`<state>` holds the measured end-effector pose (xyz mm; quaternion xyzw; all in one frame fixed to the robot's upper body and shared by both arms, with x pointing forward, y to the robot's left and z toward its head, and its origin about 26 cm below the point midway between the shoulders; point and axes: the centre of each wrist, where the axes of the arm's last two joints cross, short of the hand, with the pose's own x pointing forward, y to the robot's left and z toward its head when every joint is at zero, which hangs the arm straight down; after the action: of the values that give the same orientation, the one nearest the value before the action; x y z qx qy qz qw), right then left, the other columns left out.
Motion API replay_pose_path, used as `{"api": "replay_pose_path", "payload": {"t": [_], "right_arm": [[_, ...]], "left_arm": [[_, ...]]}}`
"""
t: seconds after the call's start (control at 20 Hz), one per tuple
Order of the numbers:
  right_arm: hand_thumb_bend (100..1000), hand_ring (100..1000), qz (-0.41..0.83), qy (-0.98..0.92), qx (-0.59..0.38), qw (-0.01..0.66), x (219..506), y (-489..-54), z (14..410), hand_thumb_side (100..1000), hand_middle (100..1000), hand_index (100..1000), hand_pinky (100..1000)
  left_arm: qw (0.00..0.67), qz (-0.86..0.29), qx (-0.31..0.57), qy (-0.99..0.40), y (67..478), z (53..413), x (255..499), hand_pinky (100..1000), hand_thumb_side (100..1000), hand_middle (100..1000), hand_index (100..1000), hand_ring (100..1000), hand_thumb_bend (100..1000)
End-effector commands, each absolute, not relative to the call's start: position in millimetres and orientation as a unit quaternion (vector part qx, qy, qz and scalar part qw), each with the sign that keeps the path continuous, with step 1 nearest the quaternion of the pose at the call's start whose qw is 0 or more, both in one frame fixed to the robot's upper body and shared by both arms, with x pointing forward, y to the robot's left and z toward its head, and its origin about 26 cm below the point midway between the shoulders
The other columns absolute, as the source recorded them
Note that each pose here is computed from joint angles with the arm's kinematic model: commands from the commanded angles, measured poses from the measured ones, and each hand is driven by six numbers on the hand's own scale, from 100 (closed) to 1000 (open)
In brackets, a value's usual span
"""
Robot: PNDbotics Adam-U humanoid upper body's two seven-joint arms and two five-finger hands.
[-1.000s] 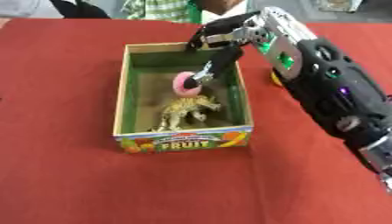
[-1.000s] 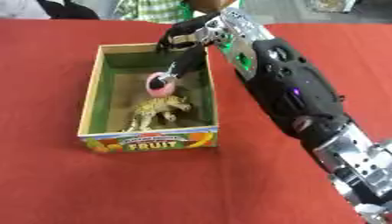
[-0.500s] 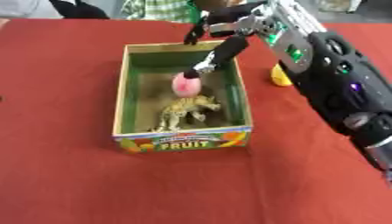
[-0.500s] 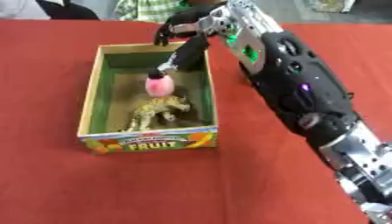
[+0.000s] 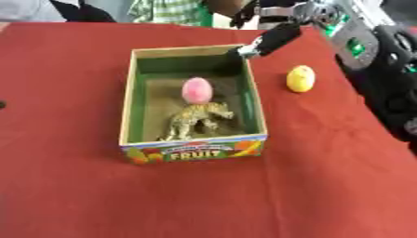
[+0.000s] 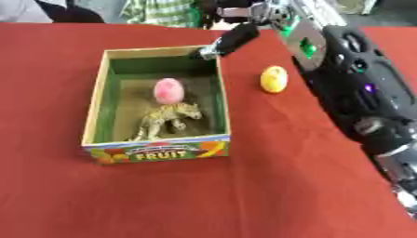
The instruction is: Pick up objects on the table and place them in the box.
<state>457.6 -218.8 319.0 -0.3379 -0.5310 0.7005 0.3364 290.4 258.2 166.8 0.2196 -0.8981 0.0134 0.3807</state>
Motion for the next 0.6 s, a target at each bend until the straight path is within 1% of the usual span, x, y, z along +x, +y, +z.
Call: {"api": "replay_pose_path", "payload": {"t": [0.05, 0.6], "right_arm": [[515, 932, 0.679, -0.533, -0.374, 0.34, 451, -242, 336, 870, 847, 941, 835], [514, 930, 0.659, -0.51, -0.4, 0.381, 451, -275, 323, 862, 838, 913, 832]], "left_arm": [[0.368, 0.011, 0.228, -0.901, 262, 173, 289, 491, 810, 670, 705, 635, 100], [0.368, 0.011, 0.229, -0.901, 262, 173, 289, 490, 809, 671, 706, 637, 100]]}}
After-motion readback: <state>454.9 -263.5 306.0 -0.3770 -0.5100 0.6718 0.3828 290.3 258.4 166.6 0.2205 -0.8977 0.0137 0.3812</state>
